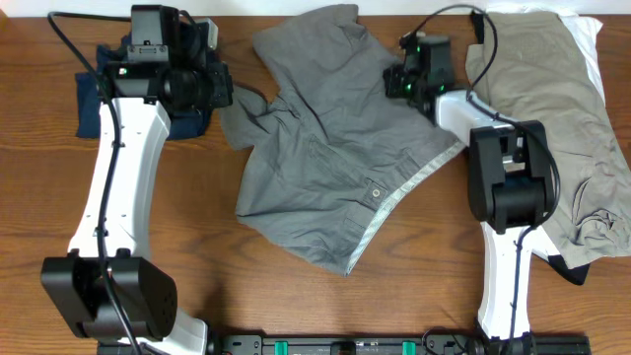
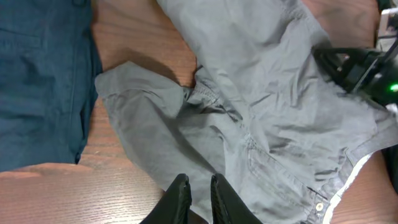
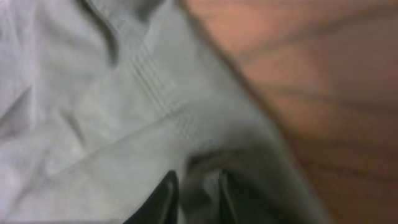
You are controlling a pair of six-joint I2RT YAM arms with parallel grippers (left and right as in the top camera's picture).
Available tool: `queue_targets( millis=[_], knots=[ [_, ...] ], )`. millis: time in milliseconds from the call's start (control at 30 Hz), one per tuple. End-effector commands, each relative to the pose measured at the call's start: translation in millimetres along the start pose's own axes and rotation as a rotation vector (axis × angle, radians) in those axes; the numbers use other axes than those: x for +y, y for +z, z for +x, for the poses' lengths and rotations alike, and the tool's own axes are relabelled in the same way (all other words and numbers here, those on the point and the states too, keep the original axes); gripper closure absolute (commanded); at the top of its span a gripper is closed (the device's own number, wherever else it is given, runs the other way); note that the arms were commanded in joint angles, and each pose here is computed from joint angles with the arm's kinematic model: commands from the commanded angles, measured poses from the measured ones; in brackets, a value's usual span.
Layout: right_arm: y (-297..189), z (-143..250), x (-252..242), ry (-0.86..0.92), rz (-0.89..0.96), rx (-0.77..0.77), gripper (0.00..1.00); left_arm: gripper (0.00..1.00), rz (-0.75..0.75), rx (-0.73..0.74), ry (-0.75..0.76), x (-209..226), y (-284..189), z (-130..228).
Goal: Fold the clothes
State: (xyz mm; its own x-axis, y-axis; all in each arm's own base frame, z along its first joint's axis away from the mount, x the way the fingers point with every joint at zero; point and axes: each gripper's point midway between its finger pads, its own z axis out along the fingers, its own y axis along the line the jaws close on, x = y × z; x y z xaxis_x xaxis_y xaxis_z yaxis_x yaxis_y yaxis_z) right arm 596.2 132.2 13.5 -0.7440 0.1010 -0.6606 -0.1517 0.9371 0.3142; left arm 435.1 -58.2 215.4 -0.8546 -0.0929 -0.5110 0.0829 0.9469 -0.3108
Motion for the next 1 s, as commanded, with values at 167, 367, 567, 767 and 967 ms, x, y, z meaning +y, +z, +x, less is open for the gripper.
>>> queue_targets(
  millis=[167,367,567,767,967],
  knots=[
    [-94.9,-50.9,3.9,0.013,0.092,0.182,0.14,0.85,-0.013,0.027,0.007,5.4,6.1,7.4],
    [-148.7,5.2,0.9,0.154,0.197,0.455,0.06,0.85,-0.014,0.031,0.006,5.5,6.3,8.2],
    [-143.1,43.2,-42.5,0.195,0.367,0.517,0.08,0.85,-0.014,0.035,0.005,5.6,6.2,9.3],
    [-131.5,62.1,-74.6,0.216,0.386,0.510,0.12,0.85,-0.015,0.038,0.004,5.8,6.2,10.0],
    [-127.7,81.0,-84.2,0.179,0.379,0.545,0.52,0.85,-0.018,0.035,0.005,6.3,6.2,9.3]
  ],
)
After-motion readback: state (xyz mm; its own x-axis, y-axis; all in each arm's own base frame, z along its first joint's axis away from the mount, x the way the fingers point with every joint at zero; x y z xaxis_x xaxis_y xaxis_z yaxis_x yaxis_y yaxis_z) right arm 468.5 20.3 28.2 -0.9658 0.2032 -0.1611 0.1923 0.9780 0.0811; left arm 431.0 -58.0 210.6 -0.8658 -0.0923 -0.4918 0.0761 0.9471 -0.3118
